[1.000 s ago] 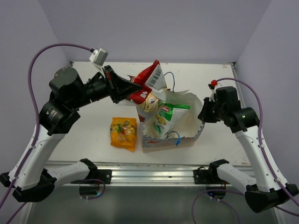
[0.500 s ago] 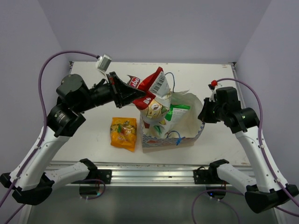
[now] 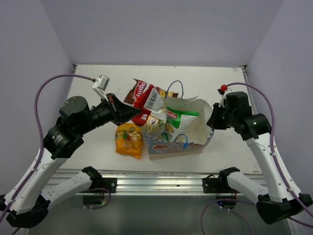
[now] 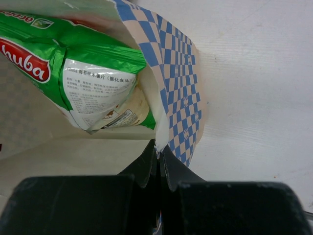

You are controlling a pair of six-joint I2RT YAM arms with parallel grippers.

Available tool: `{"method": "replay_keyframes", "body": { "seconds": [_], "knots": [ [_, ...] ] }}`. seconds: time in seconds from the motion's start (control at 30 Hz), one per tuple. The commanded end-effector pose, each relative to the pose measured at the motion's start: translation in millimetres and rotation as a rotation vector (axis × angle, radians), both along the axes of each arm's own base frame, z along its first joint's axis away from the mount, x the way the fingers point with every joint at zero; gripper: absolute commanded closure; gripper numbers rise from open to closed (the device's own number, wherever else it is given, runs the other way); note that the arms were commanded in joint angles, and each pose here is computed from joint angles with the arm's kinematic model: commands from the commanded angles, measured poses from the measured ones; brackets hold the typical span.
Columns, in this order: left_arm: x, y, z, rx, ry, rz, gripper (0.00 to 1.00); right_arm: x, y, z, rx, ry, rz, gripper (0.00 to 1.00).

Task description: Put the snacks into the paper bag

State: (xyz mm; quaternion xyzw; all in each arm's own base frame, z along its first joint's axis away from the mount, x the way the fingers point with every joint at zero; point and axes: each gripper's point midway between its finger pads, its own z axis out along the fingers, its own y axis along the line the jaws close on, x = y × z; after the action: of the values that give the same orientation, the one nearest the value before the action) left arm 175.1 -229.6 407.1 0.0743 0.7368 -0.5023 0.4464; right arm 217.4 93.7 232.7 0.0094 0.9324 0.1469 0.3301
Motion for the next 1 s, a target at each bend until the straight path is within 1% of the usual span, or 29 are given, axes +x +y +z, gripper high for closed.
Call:
{"method": "replay_keyframes", "body": {
  "seconds": [0.0, 0.2, 0.23, 0.33, 0.5, 0.53, 0.6, 0.7, 0.73, 0.77, 0.8, 0.83, 0.87, 0.9, 0.93, 0.97],
  "knots": [
    [13, 2, -26, 0.008, 0.078, 0.076, 1.0, -3, 4, -2, 0.014, 0.003, 0.025, 1.0],
    [21, -14, -54, 0.031, 0.131, 0.038, 1.0, -6, 4, -2, 0.015, 0.0, 0.025, 1.0],
    [23, -17, -61, 0.053, 0.14, 0.037, 1.0, -6, 3, -1, 0.017, -0.004, 0.024, 1.0],
    [32, -15, -80, 0.118, 0.17, 0.101, 1.0, -7, 3, 0, 0.015, -0.006, 0.025, 1.0],
    [35, -17, -98, 0.189, 0.229, 0.142, 1.0, -8, 1, -1, 0.008, -0.007, 0.024, 1.0],
    [33, -20, -108, 0.228, 0.259, 0.14, 1.0, -9, 1, 0, 0.009, -0.01, 0.024, 1.0],
    [37, -17, -118, 0.277, 0.275, 0.195, 1.0, -9, 1, 0, 0.009, -0.01, 0.022, 1.0],
    [34, -24, -135, 0.343, 0.302, 0.199, 1.0, -9, 1, 0, 0.009, -0.01, 0.024, 1.0],
    [33, -28, -132, 0.346, 0.282, 0.186, 0.88, -9, 1, -1, 0.01, -0.01, 0.025, 1.0],
    [36, -28, -126, 0.349, 0.255, 0.208, 0.79, -9, 1, 0, 0.01, -0.012, 0.026, 1.0],
    [40, -33, -105, 0.318, 0.208, 0.217, 0.67, -10, 1, -1, 0.009, -0.009, 0.026, 1.0],
    [36, -38, -91, 0.322, 0.157, 0.204, 0.4, -10, 1, -2, 0.008, -0.009, 0.029, 1.0],
    [44, -35, -77, 0.321, 0.111, 0.255, 0.35, -10, 1, -2, 0.008, -0.008, 0.028, 1.0],
    [47, -36, -44, 0.276, 0.055, 0.271, 0.29, -11, 1, -3, 0.008, -0.004, 0.029, 1.0],
    [48, -36, -29, 0.277, 0.006, 0.278, 0.27, -11, 1, -3, 0.007, -0.005, 0.03, 1.0],
    [56, -28, -14, 0.267, -0.029, 0.336, 0.25, -11, 1, -3, 0.007, -0.005, 0.03, 1.0]
  ]
}}
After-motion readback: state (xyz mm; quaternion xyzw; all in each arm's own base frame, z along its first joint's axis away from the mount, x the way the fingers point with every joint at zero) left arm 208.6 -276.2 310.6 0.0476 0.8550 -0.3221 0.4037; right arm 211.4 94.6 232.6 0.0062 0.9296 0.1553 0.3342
